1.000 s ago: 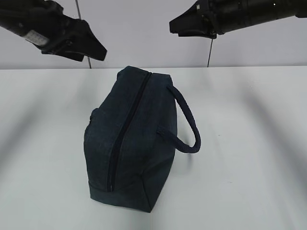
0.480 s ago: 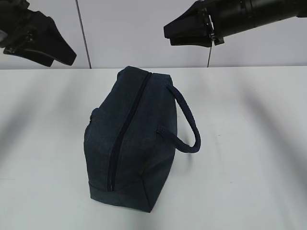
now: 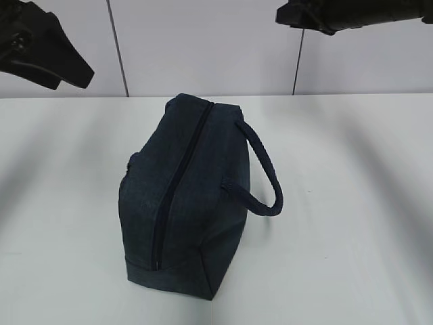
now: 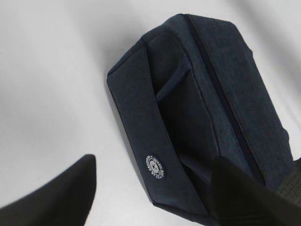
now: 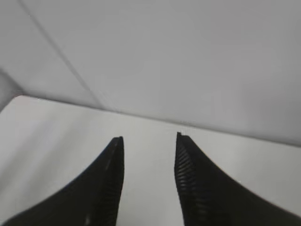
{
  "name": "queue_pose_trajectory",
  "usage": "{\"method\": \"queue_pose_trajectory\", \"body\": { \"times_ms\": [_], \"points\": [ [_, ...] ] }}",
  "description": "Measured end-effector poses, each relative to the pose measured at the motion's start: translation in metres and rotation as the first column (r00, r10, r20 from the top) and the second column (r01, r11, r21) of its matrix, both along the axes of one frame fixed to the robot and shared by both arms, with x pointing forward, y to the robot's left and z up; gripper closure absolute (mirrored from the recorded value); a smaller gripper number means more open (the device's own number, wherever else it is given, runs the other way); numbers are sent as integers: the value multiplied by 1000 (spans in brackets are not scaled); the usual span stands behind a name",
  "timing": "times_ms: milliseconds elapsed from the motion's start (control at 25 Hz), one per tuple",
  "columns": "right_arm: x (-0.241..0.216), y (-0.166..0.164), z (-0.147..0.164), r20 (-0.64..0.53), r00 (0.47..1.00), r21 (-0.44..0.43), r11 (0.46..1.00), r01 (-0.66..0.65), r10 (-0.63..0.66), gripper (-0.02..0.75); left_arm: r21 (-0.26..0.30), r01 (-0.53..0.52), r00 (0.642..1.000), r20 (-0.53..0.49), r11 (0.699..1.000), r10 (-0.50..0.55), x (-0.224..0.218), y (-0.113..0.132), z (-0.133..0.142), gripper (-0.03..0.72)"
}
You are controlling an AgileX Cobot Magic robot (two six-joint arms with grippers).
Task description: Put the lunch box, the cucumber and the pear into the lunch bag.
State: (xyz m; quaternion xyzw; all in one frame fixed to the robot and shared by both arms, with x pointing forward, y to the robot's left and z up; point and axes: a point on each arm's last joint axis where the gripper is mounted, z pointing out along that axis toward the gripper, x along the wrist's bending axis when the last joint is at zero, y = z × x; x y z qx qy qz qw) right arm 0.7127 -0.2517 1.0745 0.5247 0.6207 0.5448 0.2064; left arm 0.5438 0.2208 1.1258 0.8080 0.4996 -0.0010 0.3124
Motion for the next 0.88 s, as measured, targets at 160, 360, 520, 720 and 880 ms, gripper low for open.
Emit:
{"method": "queue_pose_trajectory", "body": {
  "times_ms": [160,360,520,720,880],
  "points": [
    [8,-23,3,125,982,-171,971,165,-145,442,0,-2,1000,3,1000,2,0,0,0,235],
    [13,-45,8,251,919,-318,871,376,-305,442,-4,-19,999,32,1000,19,3,0,1,236],
    [13,-63,12,326,840,-379,754,537,-434,442,-4,-21,999,35,1000,21,4,0,1,236],
    [1,-88,-3,298,712,-477,547,688,-636,443,-5,-21,999,36,1000,21,4,0,1,236],
    [-13,-98,-26,43,618,-501,518,693,-785,467,-8,-21,999,36,1000,22,4,0,1,236]
  ]
}}
